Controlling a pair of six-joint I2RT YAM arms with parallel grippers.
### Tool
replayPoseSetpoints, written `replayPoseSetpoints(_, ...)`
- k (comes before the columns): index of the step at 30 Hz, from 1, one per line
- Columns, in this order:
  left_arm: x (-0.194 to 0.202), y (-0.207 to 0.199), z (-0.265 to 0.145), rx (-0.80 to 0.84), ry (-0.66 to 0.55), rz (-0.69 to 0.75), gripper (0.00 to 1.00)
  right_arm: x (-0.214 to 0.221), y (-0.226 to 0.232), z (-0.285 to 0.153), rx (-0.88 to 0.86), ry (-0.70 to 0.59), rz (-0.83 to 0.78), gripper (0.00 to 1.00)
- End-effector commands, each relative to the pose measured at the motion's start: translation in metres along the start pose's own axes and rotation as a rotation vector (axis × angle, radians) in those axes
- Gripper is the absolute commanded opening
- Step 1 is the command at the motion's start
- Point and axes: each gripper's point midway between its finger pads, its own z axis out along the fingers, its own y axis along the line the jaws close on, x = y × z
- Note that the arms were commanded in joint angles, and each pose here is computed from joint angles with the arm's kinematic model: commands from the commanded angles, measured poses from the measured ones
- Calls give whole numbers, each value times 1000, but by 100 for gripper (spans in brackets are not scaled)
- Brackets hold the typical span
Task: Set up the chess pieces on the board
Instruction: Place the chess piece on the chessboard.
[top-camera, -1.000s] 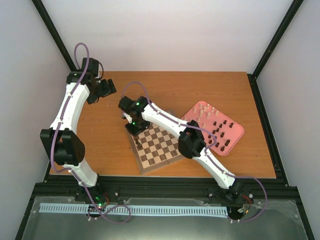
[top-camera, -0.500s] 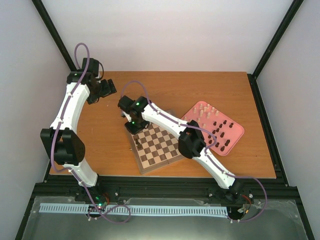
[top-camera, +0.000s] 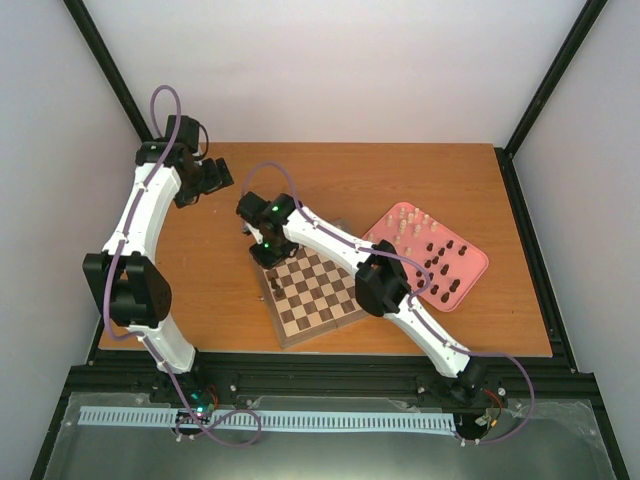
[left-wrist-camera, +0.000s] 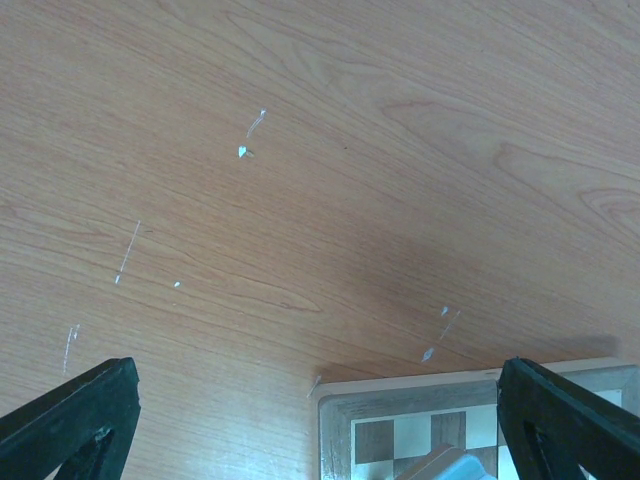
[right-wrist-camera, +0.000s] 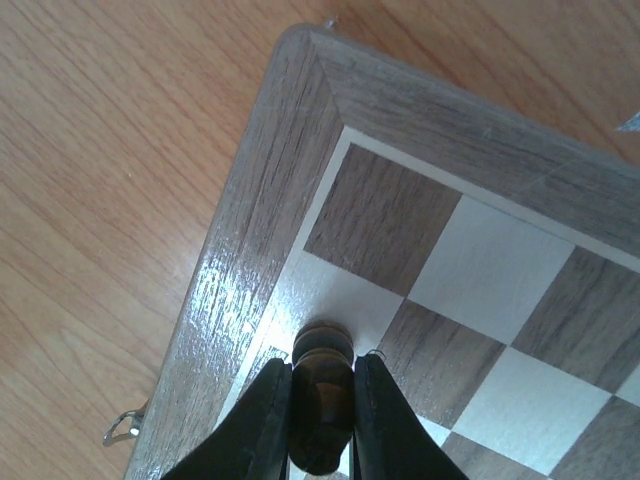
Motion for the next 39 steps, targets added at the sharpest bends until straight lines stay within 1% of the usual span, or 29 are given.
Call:
replayPoseSetpoints(1, -9, -5, -7, 6, -25, 10, 100, -8, -6, 10, 2, -15, 1, 3)
replayPoseSetpoints(5, -10, -6, -5, 6, -21, 11, 100, -12, -10, 9, 7, -31, 6, 3)
replayPoseSetpoints(12, -11, -7, -2, 4, -12, 11, 100, -9, -10, 9, -3, -18, 1, 4)
replayPoseSetpoints(16, -11, -7, 0, 4, -10, 9, 100, -4, -9, 7, -6, 0, -4, 8)
replayPoseSetpoints(21, -11, -7, 0, 3, -8, 9, 100, 0, -6, 4, -8, 8, -13, 9)
replayPoseSetpoints(27, -10, -7, 0, 1, -8, 11, 100, 2, 0, 3, -20, 12, -26, 13)
replayPoseSetpoints(34, -10, -6, 0, 2, -6, 11, 100, 4, 7, 0, -36, 15, -45, 24)
replayPoseSetpoints(39, -9, -6, 0, 4, -4, 9, 100, 6, 11, -1, -47, 18, -53, 29)
